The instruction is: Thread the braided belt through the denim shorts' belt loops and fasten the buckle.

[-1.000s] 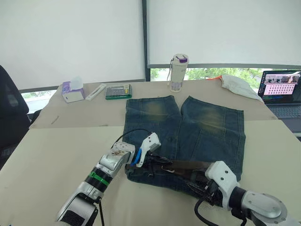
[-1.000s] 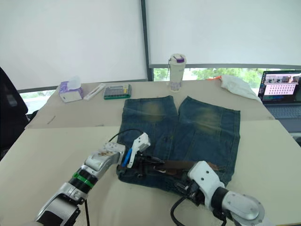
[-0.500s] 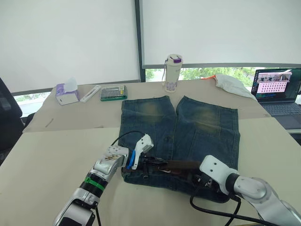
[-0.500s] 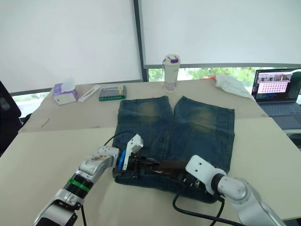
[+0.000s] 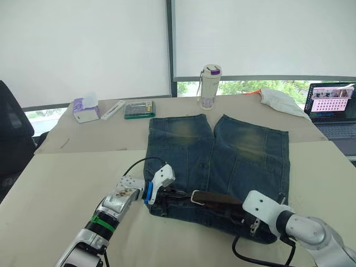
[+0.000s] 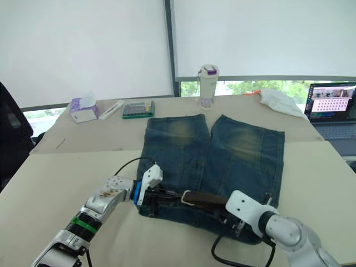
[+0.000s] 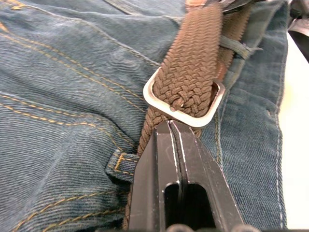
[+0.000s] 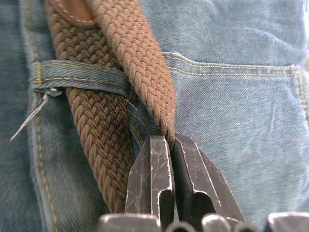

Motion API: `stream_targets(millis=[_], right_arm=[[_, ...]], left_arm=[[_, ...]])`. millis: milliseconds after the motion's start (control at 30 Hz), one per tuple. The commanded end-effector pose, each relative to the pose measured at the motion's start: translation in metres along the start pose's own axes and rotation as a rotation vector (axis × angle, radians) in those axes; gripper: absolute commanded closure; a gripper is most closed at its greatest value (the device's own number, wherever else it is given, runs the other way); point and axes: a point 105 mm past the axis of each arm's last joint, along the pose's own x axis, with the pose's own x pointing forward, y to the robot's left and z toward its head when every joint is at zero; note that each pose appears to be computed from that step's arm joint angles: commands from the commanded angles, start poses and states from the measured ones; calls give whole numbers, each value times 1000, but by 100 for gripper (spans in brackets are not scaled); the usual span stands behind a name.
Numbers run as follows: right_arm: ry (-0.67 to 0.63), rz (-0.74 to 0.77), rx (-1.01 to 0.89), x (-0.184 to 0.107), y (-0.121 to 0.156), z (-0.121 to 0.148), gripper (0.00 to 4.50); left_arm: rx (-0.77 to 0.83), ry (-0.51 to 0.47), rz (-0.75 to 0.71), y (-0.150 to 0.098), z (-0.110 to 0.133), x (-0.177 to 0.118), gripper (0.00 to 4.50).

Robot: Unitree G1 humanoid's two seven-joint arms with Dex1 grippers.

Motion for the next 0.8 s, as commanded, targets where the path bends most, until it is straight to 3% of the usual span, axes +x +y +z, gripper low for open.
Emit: stream_targets(millis=[33,100,233,300,467,633,800], right_arm=[[46,-30,-5,-8,-3,-6,448],[59,-26,-8,-4,1,-11,448],[45,-30,-27,1,2,-7,448],[12,-47,-27,0,0,1,448],[-125,-118,-37,-17,-16,39,448],[-92,-89,-24,-10,-9,34,448],[-70,-54,13,1,3,27,448]], left_arm=[[-120,149,92,8,-51,-14,450],[-120,119,91,8,-47,-14,450],[-175,-88,59,8,-4,-16,450],[-186,-127,55,9,9,-17,450],[-120,-64,29,5,7,-7,450],[-146,-99,-74,-11,15,-2,450],[-119,-28,-90,-12,5,0,450]])
